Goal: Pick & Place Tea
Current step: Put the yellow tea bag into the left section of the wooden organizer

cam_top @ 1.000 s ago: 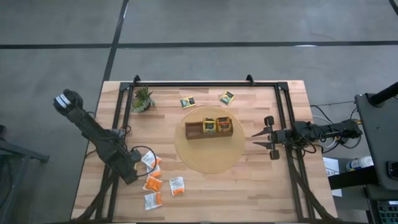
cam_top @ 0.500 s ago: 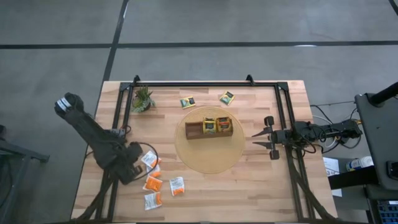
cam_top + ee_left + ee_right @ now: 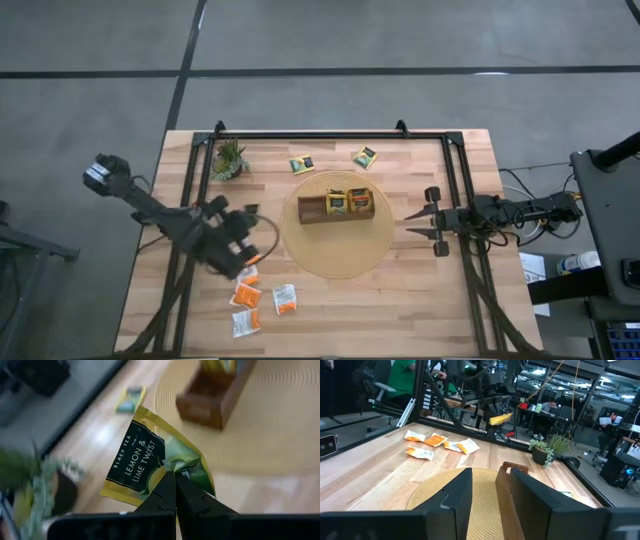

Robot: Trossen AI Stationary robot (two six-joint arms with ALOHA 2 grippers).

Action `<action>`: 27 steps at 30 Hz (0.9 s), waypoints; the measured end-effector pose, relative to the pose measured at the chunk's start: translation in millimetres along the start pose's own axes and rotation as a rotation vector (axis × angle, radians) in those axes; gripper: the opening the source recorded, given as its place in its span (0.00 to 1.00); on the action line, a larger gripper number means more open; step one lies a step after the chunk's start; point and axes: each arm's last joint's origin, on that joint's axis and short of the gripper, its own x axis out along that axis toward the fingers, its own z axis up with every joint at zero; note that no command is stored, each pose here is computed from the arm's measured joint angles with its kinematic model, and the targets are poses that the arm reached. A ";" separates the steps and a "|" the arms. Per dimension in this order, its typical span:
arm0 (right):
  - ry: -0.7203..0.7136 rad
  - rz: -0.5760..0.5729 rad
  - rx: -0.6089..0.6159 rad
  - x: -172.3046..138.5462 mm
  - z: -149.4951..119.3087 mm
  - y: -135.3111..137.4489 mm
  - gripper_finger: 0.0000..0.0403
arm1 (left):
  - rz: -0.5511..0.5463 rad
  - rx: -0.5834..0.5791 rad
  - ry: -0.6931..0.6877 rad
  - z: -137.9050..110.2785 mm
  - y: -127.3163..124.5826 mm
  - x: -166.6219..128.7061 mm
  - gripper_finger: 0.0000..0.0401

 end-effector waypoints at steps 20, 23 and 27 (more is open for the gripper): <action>-0.001 0.000 0.000 0.0 0.0 0.0 0.31 | 0.057 0.052 -0.291 63.8 -43.7 79.2 0.00; 0.000 -0.001 0.000 0.0 0.0 0.0 0.32 | 0.092 0.094 -0.312 71.8 -56.8 92.1 0.00; 0.000 -0.001 0.000 0.0 0.0 -0.1 0.33 | 0.183 0.113 -0.317 81.5 -69.1 101.9 0.00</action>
